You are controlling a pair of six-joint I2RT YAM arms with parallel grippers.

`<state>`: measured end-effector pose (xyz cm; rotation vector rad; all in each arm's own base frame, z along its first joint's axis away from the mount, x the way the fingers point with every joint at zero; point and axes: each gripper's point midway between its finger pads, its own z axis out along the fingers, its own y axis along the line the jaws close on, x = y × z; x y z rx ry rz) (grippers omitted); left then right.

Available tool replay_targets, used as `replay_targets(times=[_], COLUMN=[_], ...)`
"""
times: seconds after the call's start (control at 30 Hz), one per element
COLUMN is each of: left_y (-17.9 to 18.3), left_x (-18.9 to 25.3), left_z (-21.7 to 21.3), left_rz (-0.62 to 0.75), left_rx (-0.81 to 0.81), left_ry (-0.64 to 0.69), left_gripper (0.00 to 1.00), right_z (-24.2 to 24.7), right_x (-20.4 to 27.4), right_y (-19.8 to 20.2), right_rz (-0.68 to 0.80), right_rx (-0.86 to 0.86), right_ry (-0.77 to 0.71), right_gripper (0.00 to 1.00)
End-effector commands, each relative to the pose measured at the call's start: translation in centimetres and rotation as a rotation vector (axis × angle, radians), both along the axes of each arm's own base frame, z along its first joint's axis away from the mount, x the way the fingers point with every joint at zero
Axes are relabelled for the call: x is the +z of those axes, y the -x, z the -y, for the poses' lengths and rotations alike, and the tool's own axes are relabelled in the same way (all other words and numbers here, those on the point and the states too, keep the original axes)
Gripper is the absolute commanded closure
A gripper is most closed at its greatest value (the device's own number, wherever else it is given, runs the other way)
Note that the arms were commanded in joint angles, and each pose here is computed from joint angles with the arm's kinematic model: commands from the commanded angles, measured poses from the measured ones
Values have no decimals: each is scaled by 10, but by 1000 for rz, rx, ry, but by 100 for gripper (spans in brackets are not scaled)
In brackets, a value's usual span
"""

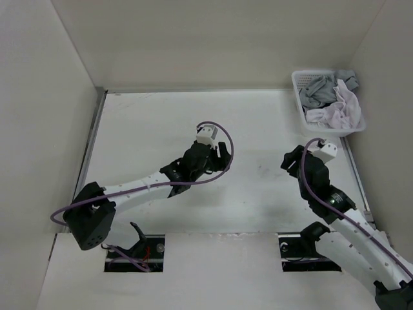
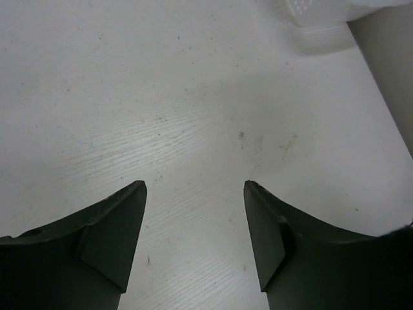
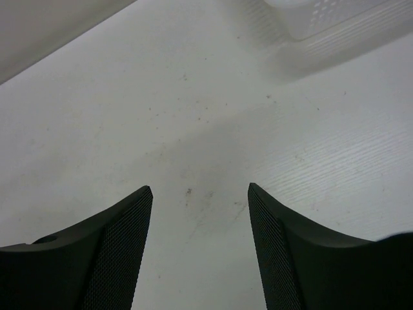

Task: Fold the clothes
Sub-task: Grab the tank top from the pile

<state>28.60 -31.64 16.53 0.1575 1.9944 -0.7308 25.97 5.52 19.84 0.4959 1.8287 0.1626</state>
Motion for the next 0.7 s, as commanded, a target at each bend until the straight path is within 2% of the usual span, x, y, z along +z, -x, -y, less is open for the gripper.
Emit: replay_targets(times=[0.0,0.03,0.1,0.2,0.27,0.37,0.43,0.47,0.53,0.57,0.6,0.67], left_y=[0,0,2,12,13,9,9,9,8,8,7,7], left_x=[25,27,32,25,18,18,15,13,9,8,7,8], left_z=[14,15,17,13,7,1,1,2,3,3,2,2], left_rz=[58,72,112,139,143,144,141,137,125,123,121,121], left_rx=[-42,-54,-84,-100,-95,-80,-76,-77,-75,-73,-71,-66], left_ry=[103,116,150,161,156,166,166,163,154,154,154,162], left_gripper=[38,38,38,38,44,63,77,80,83,82,81,71], right_z=[2,6,6,18,44,92,124,137,170,185,199,219], right_x=[23,26,30,37,48,68,79,81,77,73,69,58], right_y=[-19,-26,-46,-74,-93,-123,-143,-151,-172,-181,-190,-208], right_rz=[80,86,87,81,89,122,138,138,105,86,71,46], right_rx=[-24,-41,-38,-87,-167,-276,-336,-359,-408,-428,-444,-457], right_ry=[-35,-39,-38,-27,-23,-45,-71,-75,-65,-62,-59,-72], right_gripper=[34,39,61,88,95,96,92,91,86,80,72,60])
